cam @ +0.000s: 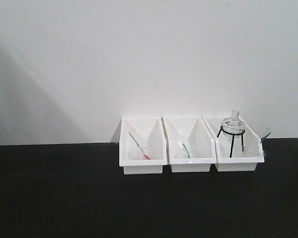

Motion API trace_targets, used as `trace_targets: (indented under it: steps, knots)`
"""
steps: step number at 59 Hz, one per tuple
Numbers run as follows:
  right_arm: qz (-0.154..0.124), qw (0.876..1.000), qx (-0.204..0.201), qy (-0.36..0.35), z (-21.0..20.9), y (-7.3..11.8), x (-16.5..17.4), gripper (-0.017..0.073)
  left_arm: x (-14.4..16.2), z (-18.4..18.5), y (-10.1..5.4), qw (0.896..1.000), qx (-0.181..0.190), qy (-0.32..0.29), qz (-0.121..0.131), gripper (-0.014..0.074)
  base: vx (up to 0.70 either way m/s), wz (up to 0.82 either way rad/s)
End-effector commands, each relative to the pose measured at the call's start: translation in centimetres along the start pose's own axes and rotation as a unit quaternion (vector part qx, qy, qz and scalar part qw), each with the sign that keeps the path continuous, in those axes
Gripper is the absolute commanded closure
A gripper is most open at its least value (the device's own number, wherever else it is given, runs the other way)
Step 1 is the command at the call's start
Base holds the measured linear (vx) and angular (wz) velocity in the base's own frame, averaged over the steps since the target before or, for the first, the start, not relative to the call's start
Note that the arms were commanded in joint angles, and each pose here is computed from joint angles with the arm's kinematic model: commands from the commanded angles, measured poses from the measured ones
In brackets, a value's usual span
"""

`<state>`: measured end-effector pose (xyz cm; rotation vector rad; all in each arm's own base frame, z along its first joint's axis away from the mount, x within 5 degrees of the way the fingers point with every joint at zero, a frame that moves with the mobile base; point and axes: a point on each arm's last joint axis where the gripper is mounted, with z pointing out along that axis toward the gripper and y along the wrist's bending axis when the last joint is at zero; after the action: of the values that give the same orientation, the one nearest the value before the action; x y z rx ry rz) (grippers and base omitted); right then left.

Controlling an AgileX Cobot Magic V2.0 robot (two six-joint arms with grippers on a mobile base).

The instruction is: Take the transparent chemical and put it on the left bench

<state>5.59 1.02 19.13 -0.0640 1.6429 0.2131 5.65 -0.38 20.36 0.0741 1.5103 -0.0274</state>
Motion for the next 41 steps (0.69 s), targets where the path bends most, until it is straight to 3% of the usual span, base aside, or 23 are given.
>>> trace_targets:
  steps: [1,41]
  knots:
    - [-0.008,0.999,0.021,-0.024,-0.06,-0.25,-0.17,0.0566,-0.28,-0.13,0.01,0.999,-0.001,-0.041,-0.004,0.0597,0.00,0.00]
    - [-0.008,0.999,0.024,-0.026,-0.07,-0.29,-0.22,0.0566,-0.28,-0.13,0.01,0.999,-0.001,-0.041,-0.004,0.0597,0.00,0.00]
